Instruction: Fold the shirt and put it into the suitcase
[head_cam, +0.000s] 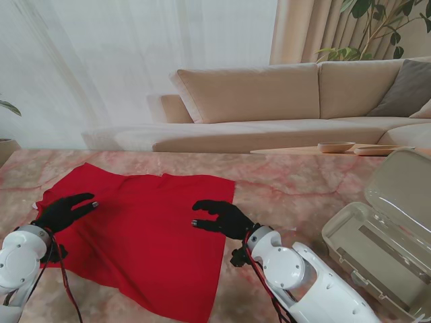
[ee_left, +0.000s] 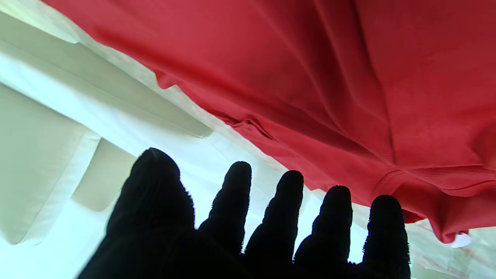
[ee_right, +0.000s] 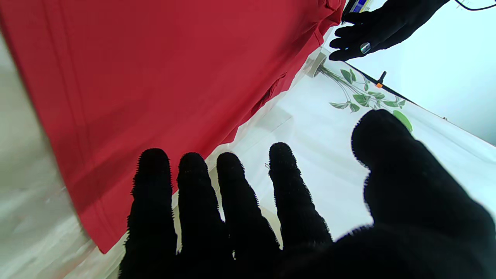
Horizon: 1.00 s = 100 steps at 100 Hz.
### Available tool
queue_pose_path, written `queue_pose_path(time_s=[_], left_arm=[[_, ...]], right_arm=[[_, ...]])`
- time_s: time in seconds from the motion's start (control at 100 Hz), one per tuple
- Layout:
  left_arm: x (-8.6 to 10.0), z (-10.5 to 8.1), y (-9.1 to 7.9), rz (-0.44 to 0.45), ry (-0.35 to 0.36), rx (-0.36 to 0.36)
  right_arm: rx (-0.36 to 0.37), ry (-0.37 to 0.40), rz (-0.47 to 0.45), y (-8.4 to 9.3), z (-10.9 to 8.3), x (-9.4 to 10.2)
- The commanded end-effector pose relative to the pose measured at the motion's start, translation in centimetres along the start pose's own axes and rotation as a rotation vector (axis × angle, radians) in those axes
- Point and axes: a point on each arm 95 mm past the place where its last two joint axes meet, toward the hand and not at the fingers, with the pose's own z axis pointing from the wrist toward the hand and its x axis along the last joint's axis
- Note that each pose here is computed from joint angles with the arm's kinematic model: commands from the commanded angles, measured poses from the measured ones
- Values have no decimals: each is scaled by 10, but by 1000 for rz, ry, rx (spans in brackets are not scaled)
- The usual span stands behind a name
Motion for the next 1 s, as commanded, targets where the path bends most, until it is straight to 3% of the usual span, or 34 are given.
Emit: queue_pose_path(time_s=[0.0,0.54,0.99], left_arm=[[-11,1,2,8,-33,-15],[-37,8,12,-5,-119,-46],[-45,4,26,-4,-143,-94]], right_arm=[[32,-2,18,-8,2,-2],[109,1,71,-24,17,-13],[167,-50,61,-24,14,-29]])
